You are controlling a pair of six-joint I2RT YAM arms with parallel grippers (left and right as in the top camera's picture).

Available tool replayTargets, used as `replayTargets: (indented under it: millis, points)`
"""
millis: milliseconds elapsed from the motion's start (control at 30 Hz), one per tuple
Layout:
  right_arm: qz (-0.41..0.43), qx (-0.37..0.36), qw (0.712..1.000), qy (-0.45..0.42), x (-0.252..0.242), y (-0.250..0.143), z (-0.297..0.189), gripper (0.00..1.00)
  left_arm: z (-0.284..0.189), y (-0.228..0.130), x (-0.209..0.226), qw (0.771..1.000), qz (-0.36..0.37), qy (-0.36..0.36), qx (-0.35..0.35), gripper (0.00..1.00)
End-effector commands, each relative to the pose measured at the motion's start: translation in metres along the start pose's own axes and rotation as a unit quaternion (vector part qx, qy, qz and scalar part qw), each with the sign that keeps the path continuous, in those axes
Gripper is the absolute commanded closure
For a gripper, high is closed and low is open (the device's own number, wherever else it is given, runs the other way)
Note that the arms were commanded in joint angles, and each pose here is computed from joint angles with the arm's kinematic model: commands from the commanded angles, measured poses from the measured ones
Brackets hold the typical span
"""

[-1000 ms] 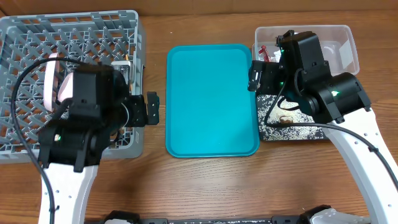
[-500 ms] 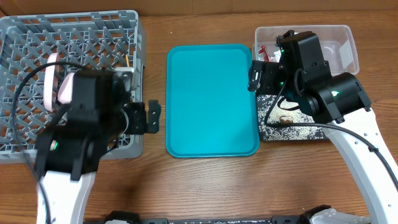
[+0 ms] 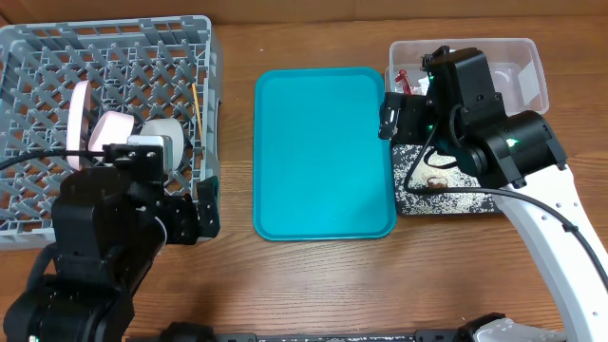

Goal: Sort waste into correct bins and load items into the dishwasher

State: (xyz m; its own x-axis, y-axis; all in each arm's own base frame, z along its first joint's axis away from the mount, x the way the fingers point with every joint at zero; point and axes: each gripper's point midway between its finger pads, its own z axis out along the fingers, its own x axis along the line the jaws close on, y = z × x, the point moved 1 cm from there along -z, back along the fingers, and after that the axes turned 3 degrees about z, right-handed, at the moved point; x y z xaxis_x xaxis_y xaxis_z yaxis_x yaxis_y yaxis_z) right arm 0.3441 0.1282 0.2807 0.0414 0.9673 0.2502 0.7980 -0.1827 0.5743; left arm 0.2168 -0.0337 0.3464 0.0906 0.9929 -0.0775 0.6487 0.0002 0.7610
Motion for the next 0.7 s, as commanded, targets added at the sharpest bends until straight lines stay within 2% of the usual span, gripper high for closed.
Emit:
replayTargets:
  millis: [0,233,333,467,567,667]
  points:
    - [0.003,-0.011,1.000,-0.001,-0.001,0.006,-0.004,0.00,0.000,0.002,0.001,1.000,0.008,0.005,-0.001,0.00]
    - [-0.016,-0.023,0.999,-0.016,-0.011,0.001,-0.028,0.00,0.004,0.002,0.001,1.000,0.008,0.005,0.005,0.00]
    - [-0.014,-0.120,0.992,-0.030,-0.020,0.028,-0.060,0.00,0.006,0.002,0.001,1.000,0.008,0.005,0.008,0.00]
    - [0.023,-0.254,0.967,-0.006,-0.029,0.062,-0.097,0.00,0.007,0.002,0.001,1.000,0.008,0.006,0.010,0.00]
    - [0.041,-0.313,0.949,0.022,-0.038,0.066,-0.112,0.00,0.007,0.002,0.001,1.000,0.008,0.006,0.010,0.00]
    - [0.050,-0.345,0.936,0.040,-0.052,0.049,-0.117,0.00,0.007,0.002,0.001,1.000,0.008,0.006,0.010,0.00]
